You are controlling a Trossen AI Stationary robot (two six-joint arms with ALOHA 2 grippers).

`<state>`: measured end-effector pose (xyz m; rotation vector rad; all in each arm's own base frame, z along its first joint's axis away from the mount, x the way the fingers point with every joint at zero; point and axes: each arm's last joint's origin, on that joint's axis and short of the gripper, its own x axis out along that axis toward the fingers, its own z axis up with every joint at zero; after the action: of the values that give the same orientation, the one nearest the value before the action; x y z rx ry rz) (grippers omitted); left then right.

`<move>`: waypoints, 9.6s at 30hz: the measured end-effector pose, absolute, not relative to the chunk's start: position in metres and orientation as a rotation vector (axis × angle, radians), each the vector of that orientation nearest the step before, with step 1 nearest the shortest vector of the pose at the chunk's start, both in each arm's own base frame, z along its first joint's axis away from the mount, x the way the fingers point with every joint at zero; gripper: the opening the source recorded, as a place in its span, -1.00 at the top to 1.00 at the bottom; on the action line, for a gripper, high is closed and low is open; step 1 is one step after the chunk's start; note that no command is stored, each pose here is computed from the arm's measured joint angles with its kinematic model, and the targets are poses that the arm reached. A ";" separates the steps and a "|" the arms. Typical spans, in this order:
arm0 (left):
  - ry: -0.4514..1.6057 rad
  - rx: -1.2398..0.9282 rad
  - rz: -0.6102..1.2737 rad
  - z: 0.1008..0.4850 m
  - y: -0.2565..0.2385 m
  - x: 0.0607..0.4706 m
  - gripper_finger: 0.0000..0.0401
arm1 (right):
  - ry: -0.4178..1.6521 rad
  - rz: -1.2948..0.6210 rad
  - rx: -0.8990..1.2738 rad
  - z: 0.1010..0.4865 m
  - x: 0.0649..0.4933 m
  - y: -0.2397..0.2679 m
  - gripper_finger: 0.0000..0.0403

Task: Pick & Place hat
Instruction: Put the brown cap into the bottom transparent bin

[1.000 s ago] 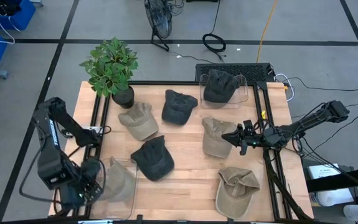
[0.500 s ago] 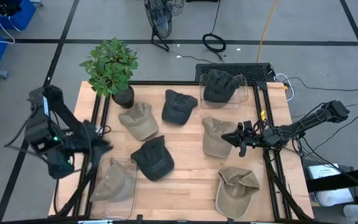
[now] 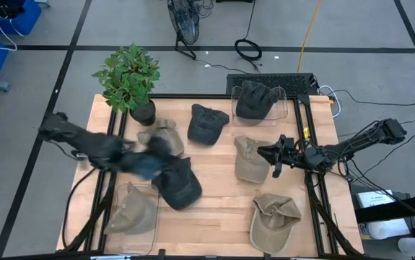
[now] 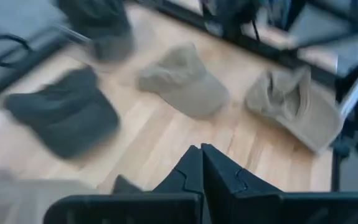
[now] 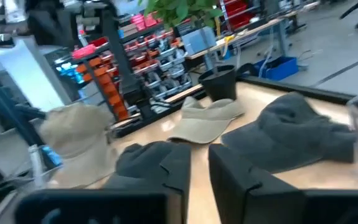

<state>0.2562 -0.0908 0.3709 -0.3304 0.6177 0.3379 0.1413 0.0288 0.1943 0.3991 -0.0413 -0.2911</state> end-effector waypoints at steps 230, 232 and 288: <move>0.820 -1.110 0.486 0.412 -0.173 0.169 0.94 | 0.215 -0.158 0.650 0.244 0.196 -0.044 -0.08; 0.837 -1.139 0.485 0.412 -0.175 0.165 0.94 | 0.197 -0.156 0.660 0.246 0.197 -0.044 -0.07; 1.130 -0.924 0.936 0.322 -0.261 0.160 0.08 | 0.047 -0.151 0.631 0.260 0.199 -0.044 -0.05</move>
<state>0.1603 -0.2608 0.3223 -0.9242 1.1297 0.9356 0.1993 -0.0441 0.2598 0.6310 0.0474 -0.1513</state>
